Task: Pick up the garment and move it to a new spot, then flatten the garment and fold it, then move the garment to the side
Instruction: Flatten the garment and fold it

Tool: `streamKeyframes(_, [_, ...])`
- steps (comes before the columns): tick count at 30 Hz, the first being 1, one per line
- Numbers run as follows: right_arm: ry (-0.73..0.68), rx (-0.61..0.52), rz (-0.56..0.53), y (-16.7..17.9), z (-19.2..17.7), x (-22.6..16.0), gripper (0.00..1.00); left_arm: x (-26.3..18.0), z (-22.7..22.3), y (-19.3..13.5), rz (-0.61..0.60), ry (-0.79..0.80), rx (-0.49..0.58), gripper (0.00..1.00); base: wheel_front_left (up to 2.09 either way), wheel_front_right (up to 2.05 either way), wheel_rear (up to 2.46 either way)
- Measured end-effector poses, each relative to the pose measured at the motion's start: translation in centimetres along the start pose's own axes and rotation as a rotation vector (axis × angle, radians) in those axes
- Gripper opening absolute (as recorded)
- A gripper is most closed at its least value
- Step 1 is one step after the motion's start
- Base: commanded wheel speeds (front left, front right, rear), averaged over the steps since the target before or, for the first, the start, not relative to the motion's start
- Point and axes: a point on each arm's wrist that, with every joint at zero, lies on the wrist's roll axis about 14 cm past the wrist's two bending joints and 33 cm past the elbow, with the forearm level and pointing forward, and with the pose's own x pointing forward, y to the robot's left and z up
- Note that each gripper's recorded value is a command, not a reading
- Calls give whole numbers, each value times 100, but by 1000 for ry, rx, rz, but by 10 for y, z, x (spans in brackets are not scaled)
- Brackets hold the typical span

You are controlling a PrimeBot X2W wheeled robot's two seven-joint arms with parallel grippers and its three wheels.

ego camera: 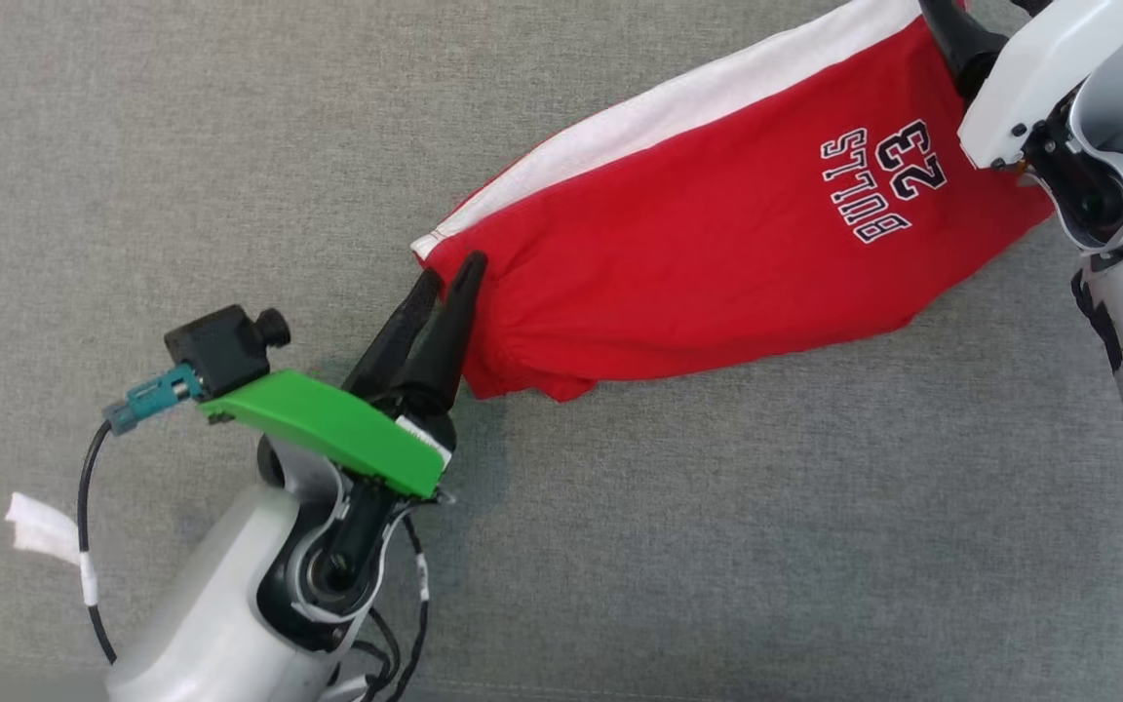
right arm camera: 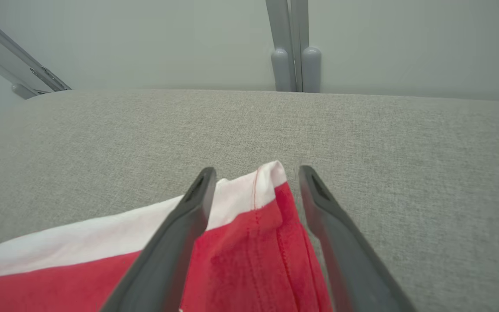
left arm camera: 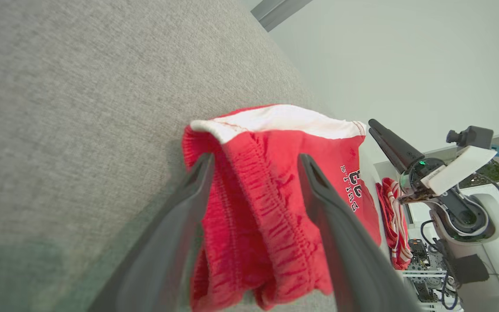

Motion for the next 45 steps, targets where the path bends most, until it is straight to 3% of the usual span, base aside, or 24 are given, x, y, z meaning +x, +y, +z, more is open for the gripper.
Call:
streamKeyframes(2, [28, -33, -5, -3, -5, -7, 100, -7, -1, 3, 9, 1, 44, 100, 0, 0, 0])
streamKeyframes(10, [214, -95, -63, -24, -36, -27, 100, -28, 15, -2, 4, -131, 406, 100, 0, 0, 0])
streamKeyframes(13, [277, -85, -66, -24, -52, -25, 100, -31, 14, -6, 6, -169, 398, 100, 0, 0, 0])
streamKeyframes(18, [332, -35, -30, -8, -71, -17, 100, -35, 18, -8, 5, -216, 520, 100, 0, 0, 0])
streamKeyframes(19, [335, -38, -24, -5, -72, -16, 17, -36, 18, -9, 5, -228, 544, 100, 0, 0, 0])
streamKeyframes(20, [335, -34, -21, -3, -73, -16, 0, -38, 16, -8, 3, -230, 573, 100, 0, 0, 0])
streamKeyframes(28, [251, 77, -28, -4, -63, -33, 0, -59, 24, -3, 33, -303, 642, 100, 0, 0, 0])
streamKeyframes(34, [116, 203, -141, -47, -35, -79, 0, -80, 24, 0, 48, -327, 673, 100, 0, 0, 0])
streamKeyframes(40, [11, 215, -276, -92, -5, -131, 0, -91, 14, -5, 30, -318, 692, 100, 0, 0, 0])
streamKeyframes(45, [-41, 174, -217, -64, 25, -139, 0, -96, 12, -11, 16, -329, 679, 100, 0, 0, 0])
